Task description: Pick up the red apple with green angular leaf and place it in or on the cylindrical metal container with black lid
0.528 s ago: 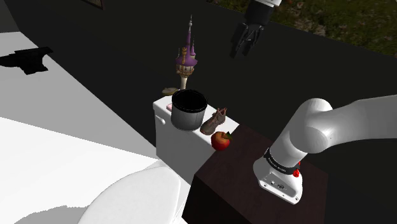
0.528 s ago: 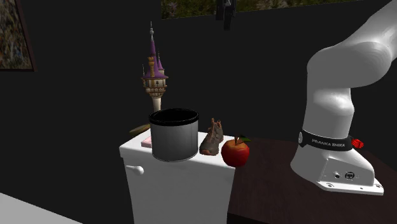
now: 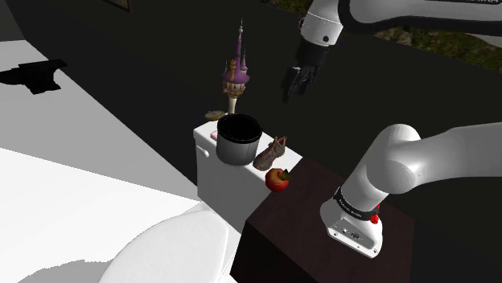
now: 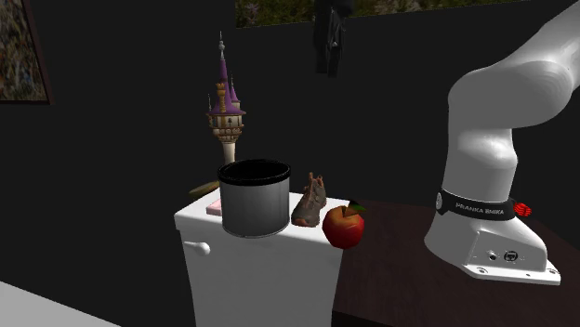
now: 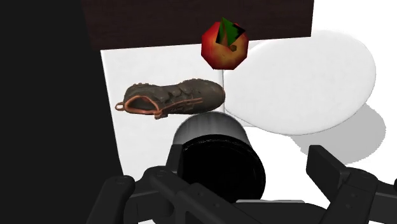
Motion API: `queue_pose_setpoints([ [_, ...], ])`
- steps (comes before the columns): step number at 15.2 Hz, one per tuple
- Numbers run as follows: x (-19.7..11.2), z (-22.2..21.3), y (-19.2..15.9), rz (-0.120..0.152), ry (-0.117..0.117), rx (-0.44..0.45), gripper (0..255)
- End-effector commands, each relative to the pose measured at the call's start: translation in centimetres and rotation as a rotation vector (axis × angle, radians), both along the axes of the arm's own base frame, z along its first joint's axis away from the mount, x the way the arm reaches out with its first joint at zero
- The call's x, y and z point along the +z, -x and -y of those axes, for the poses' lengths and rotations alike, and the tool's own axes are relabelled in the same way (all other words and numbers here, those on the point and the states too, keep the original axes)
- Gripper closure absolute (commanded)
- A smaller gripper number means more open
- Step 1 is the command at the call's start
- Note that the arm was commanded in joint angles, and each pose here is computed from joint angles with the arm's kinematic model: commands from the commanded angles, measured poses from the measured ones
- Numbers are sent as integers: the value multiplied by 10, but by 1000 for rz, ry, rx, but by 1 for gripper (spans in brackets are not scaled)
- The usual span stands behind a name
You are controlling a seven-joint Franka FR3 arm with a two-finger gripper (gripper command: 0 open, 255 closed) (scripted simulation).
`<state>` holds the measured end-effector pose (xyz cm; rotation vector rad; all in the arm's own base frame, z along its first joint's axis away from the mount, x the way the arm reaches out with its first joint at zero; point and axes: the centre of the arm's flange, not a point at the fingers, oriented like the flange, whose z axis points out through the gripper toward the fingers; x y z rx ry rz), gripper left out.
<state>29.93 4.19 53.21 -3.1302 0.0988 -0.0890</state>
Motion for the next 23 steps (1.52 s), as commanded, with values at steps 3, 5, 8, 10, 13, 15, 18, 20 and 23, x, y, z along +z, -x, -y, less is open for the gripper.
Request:
queue_pose_setpoints([
  [3,-51,-17,4,-22,49,2,0],
  [5,-77,-24,7,-34,74,3,0],
  [8,-116,-34,11,-51,110,5,0],
  [10,-142,-39,14,-63,134,7,0],
  [13,-182,-47,19,-80,171,8,0],
  [15,-209,-51,23,-92,195,10,0],
  [18,-234,-53,27,-101,213,11,0],
  [20,-244,-50,27,-101,213,11,0],
  [23,-260,-47,28,-101,213,11,0],
])
